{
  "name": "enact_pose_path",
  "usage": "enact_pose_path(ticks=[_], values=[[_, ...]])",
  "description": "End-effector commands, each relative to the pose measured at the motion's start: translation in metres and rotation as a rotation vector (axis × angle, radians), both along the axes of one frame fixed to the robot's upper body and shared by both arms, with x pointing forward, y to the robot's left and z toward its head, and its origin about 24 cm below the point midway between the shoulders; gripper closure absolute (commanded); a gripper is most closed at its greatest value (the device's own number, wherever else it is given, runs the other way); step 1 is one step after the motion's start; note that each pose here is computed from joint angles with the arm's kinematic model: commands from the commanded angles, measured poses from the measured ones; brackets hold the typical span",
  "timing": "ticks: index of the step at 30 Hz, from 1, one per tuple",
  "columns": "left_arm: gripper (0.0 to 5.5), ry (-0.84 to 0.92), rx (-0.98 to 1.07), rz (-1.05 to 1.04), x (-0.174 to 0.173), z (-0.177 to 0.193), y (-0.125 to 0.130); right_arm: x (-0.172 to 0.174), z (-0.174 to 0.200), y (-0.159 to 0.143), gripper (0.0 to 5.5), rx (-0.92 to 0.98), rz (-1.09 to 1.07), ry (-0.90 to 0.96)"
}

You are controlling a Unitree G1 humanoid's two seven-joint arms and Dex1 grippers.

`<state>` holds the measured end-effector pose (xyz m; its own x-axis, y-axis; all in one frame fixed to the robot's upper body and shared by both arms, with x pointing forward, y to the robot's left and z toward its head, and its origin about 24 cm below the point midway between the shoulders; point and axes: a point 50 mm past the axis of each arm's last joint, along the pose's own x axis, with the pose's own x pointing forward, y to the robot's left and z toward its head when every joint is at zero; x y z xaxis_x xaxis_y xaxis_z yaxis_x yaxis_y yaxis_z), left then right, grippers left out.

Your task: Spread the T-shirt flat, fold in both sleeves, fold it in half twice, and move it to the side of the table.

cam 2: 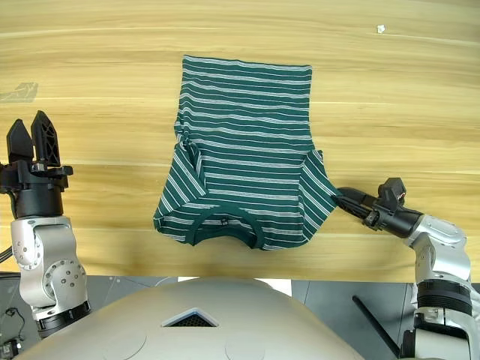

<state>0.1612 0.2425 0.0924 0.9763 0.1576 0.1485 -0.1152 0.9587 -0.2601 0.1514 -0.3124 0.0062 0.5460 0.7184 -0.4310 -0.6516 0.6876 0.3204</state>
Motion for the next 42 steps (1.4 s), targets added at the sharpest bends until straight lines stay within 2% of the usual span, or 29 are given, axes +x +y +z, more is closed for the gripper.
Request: enact_pose_path(ticks=[1,9,17,21,24,34,42], values=[[2.98,0.018,0.008,-0.008,0.000,-0.003,-0.003,-0.013,-0.005,-0.006,4.07,-0.038,0.021,0.087],[2.94,0.031,0.010,-0.024,0.000,-0.006,-0.007,-0.011,-0.004,-0.011,5.48,-0.074,0.019,0.086],[2.94,0.044,0.005,-0.041,0.002,-0.011,-0.011,-0.003,0.001,-0.004,5.48,-0.039,0.047,0.027],[2.94,0.048,0.008,-0.049,0.004,-0.013,-0.012,0.009,0.024,0.011,5.48,0.073,0.095,-0.074],[2.94,0.052,0.009,-0.058,0.005,-0.015,-0.013,0.019,0.033,0.022,5.48,0.060,0.131,-0.137],[2.94,0.079,0.013,-0.102,0.006,-0.022,-0.021,0.036,0.032,0.074,5.48,0.043,0.304,-0.203],[2.94,0.088,0.002,-0.114,0.007,-0.027,-0.023,0.046,0.038,0.093,5.48,0.074,0.342,-0.247]])
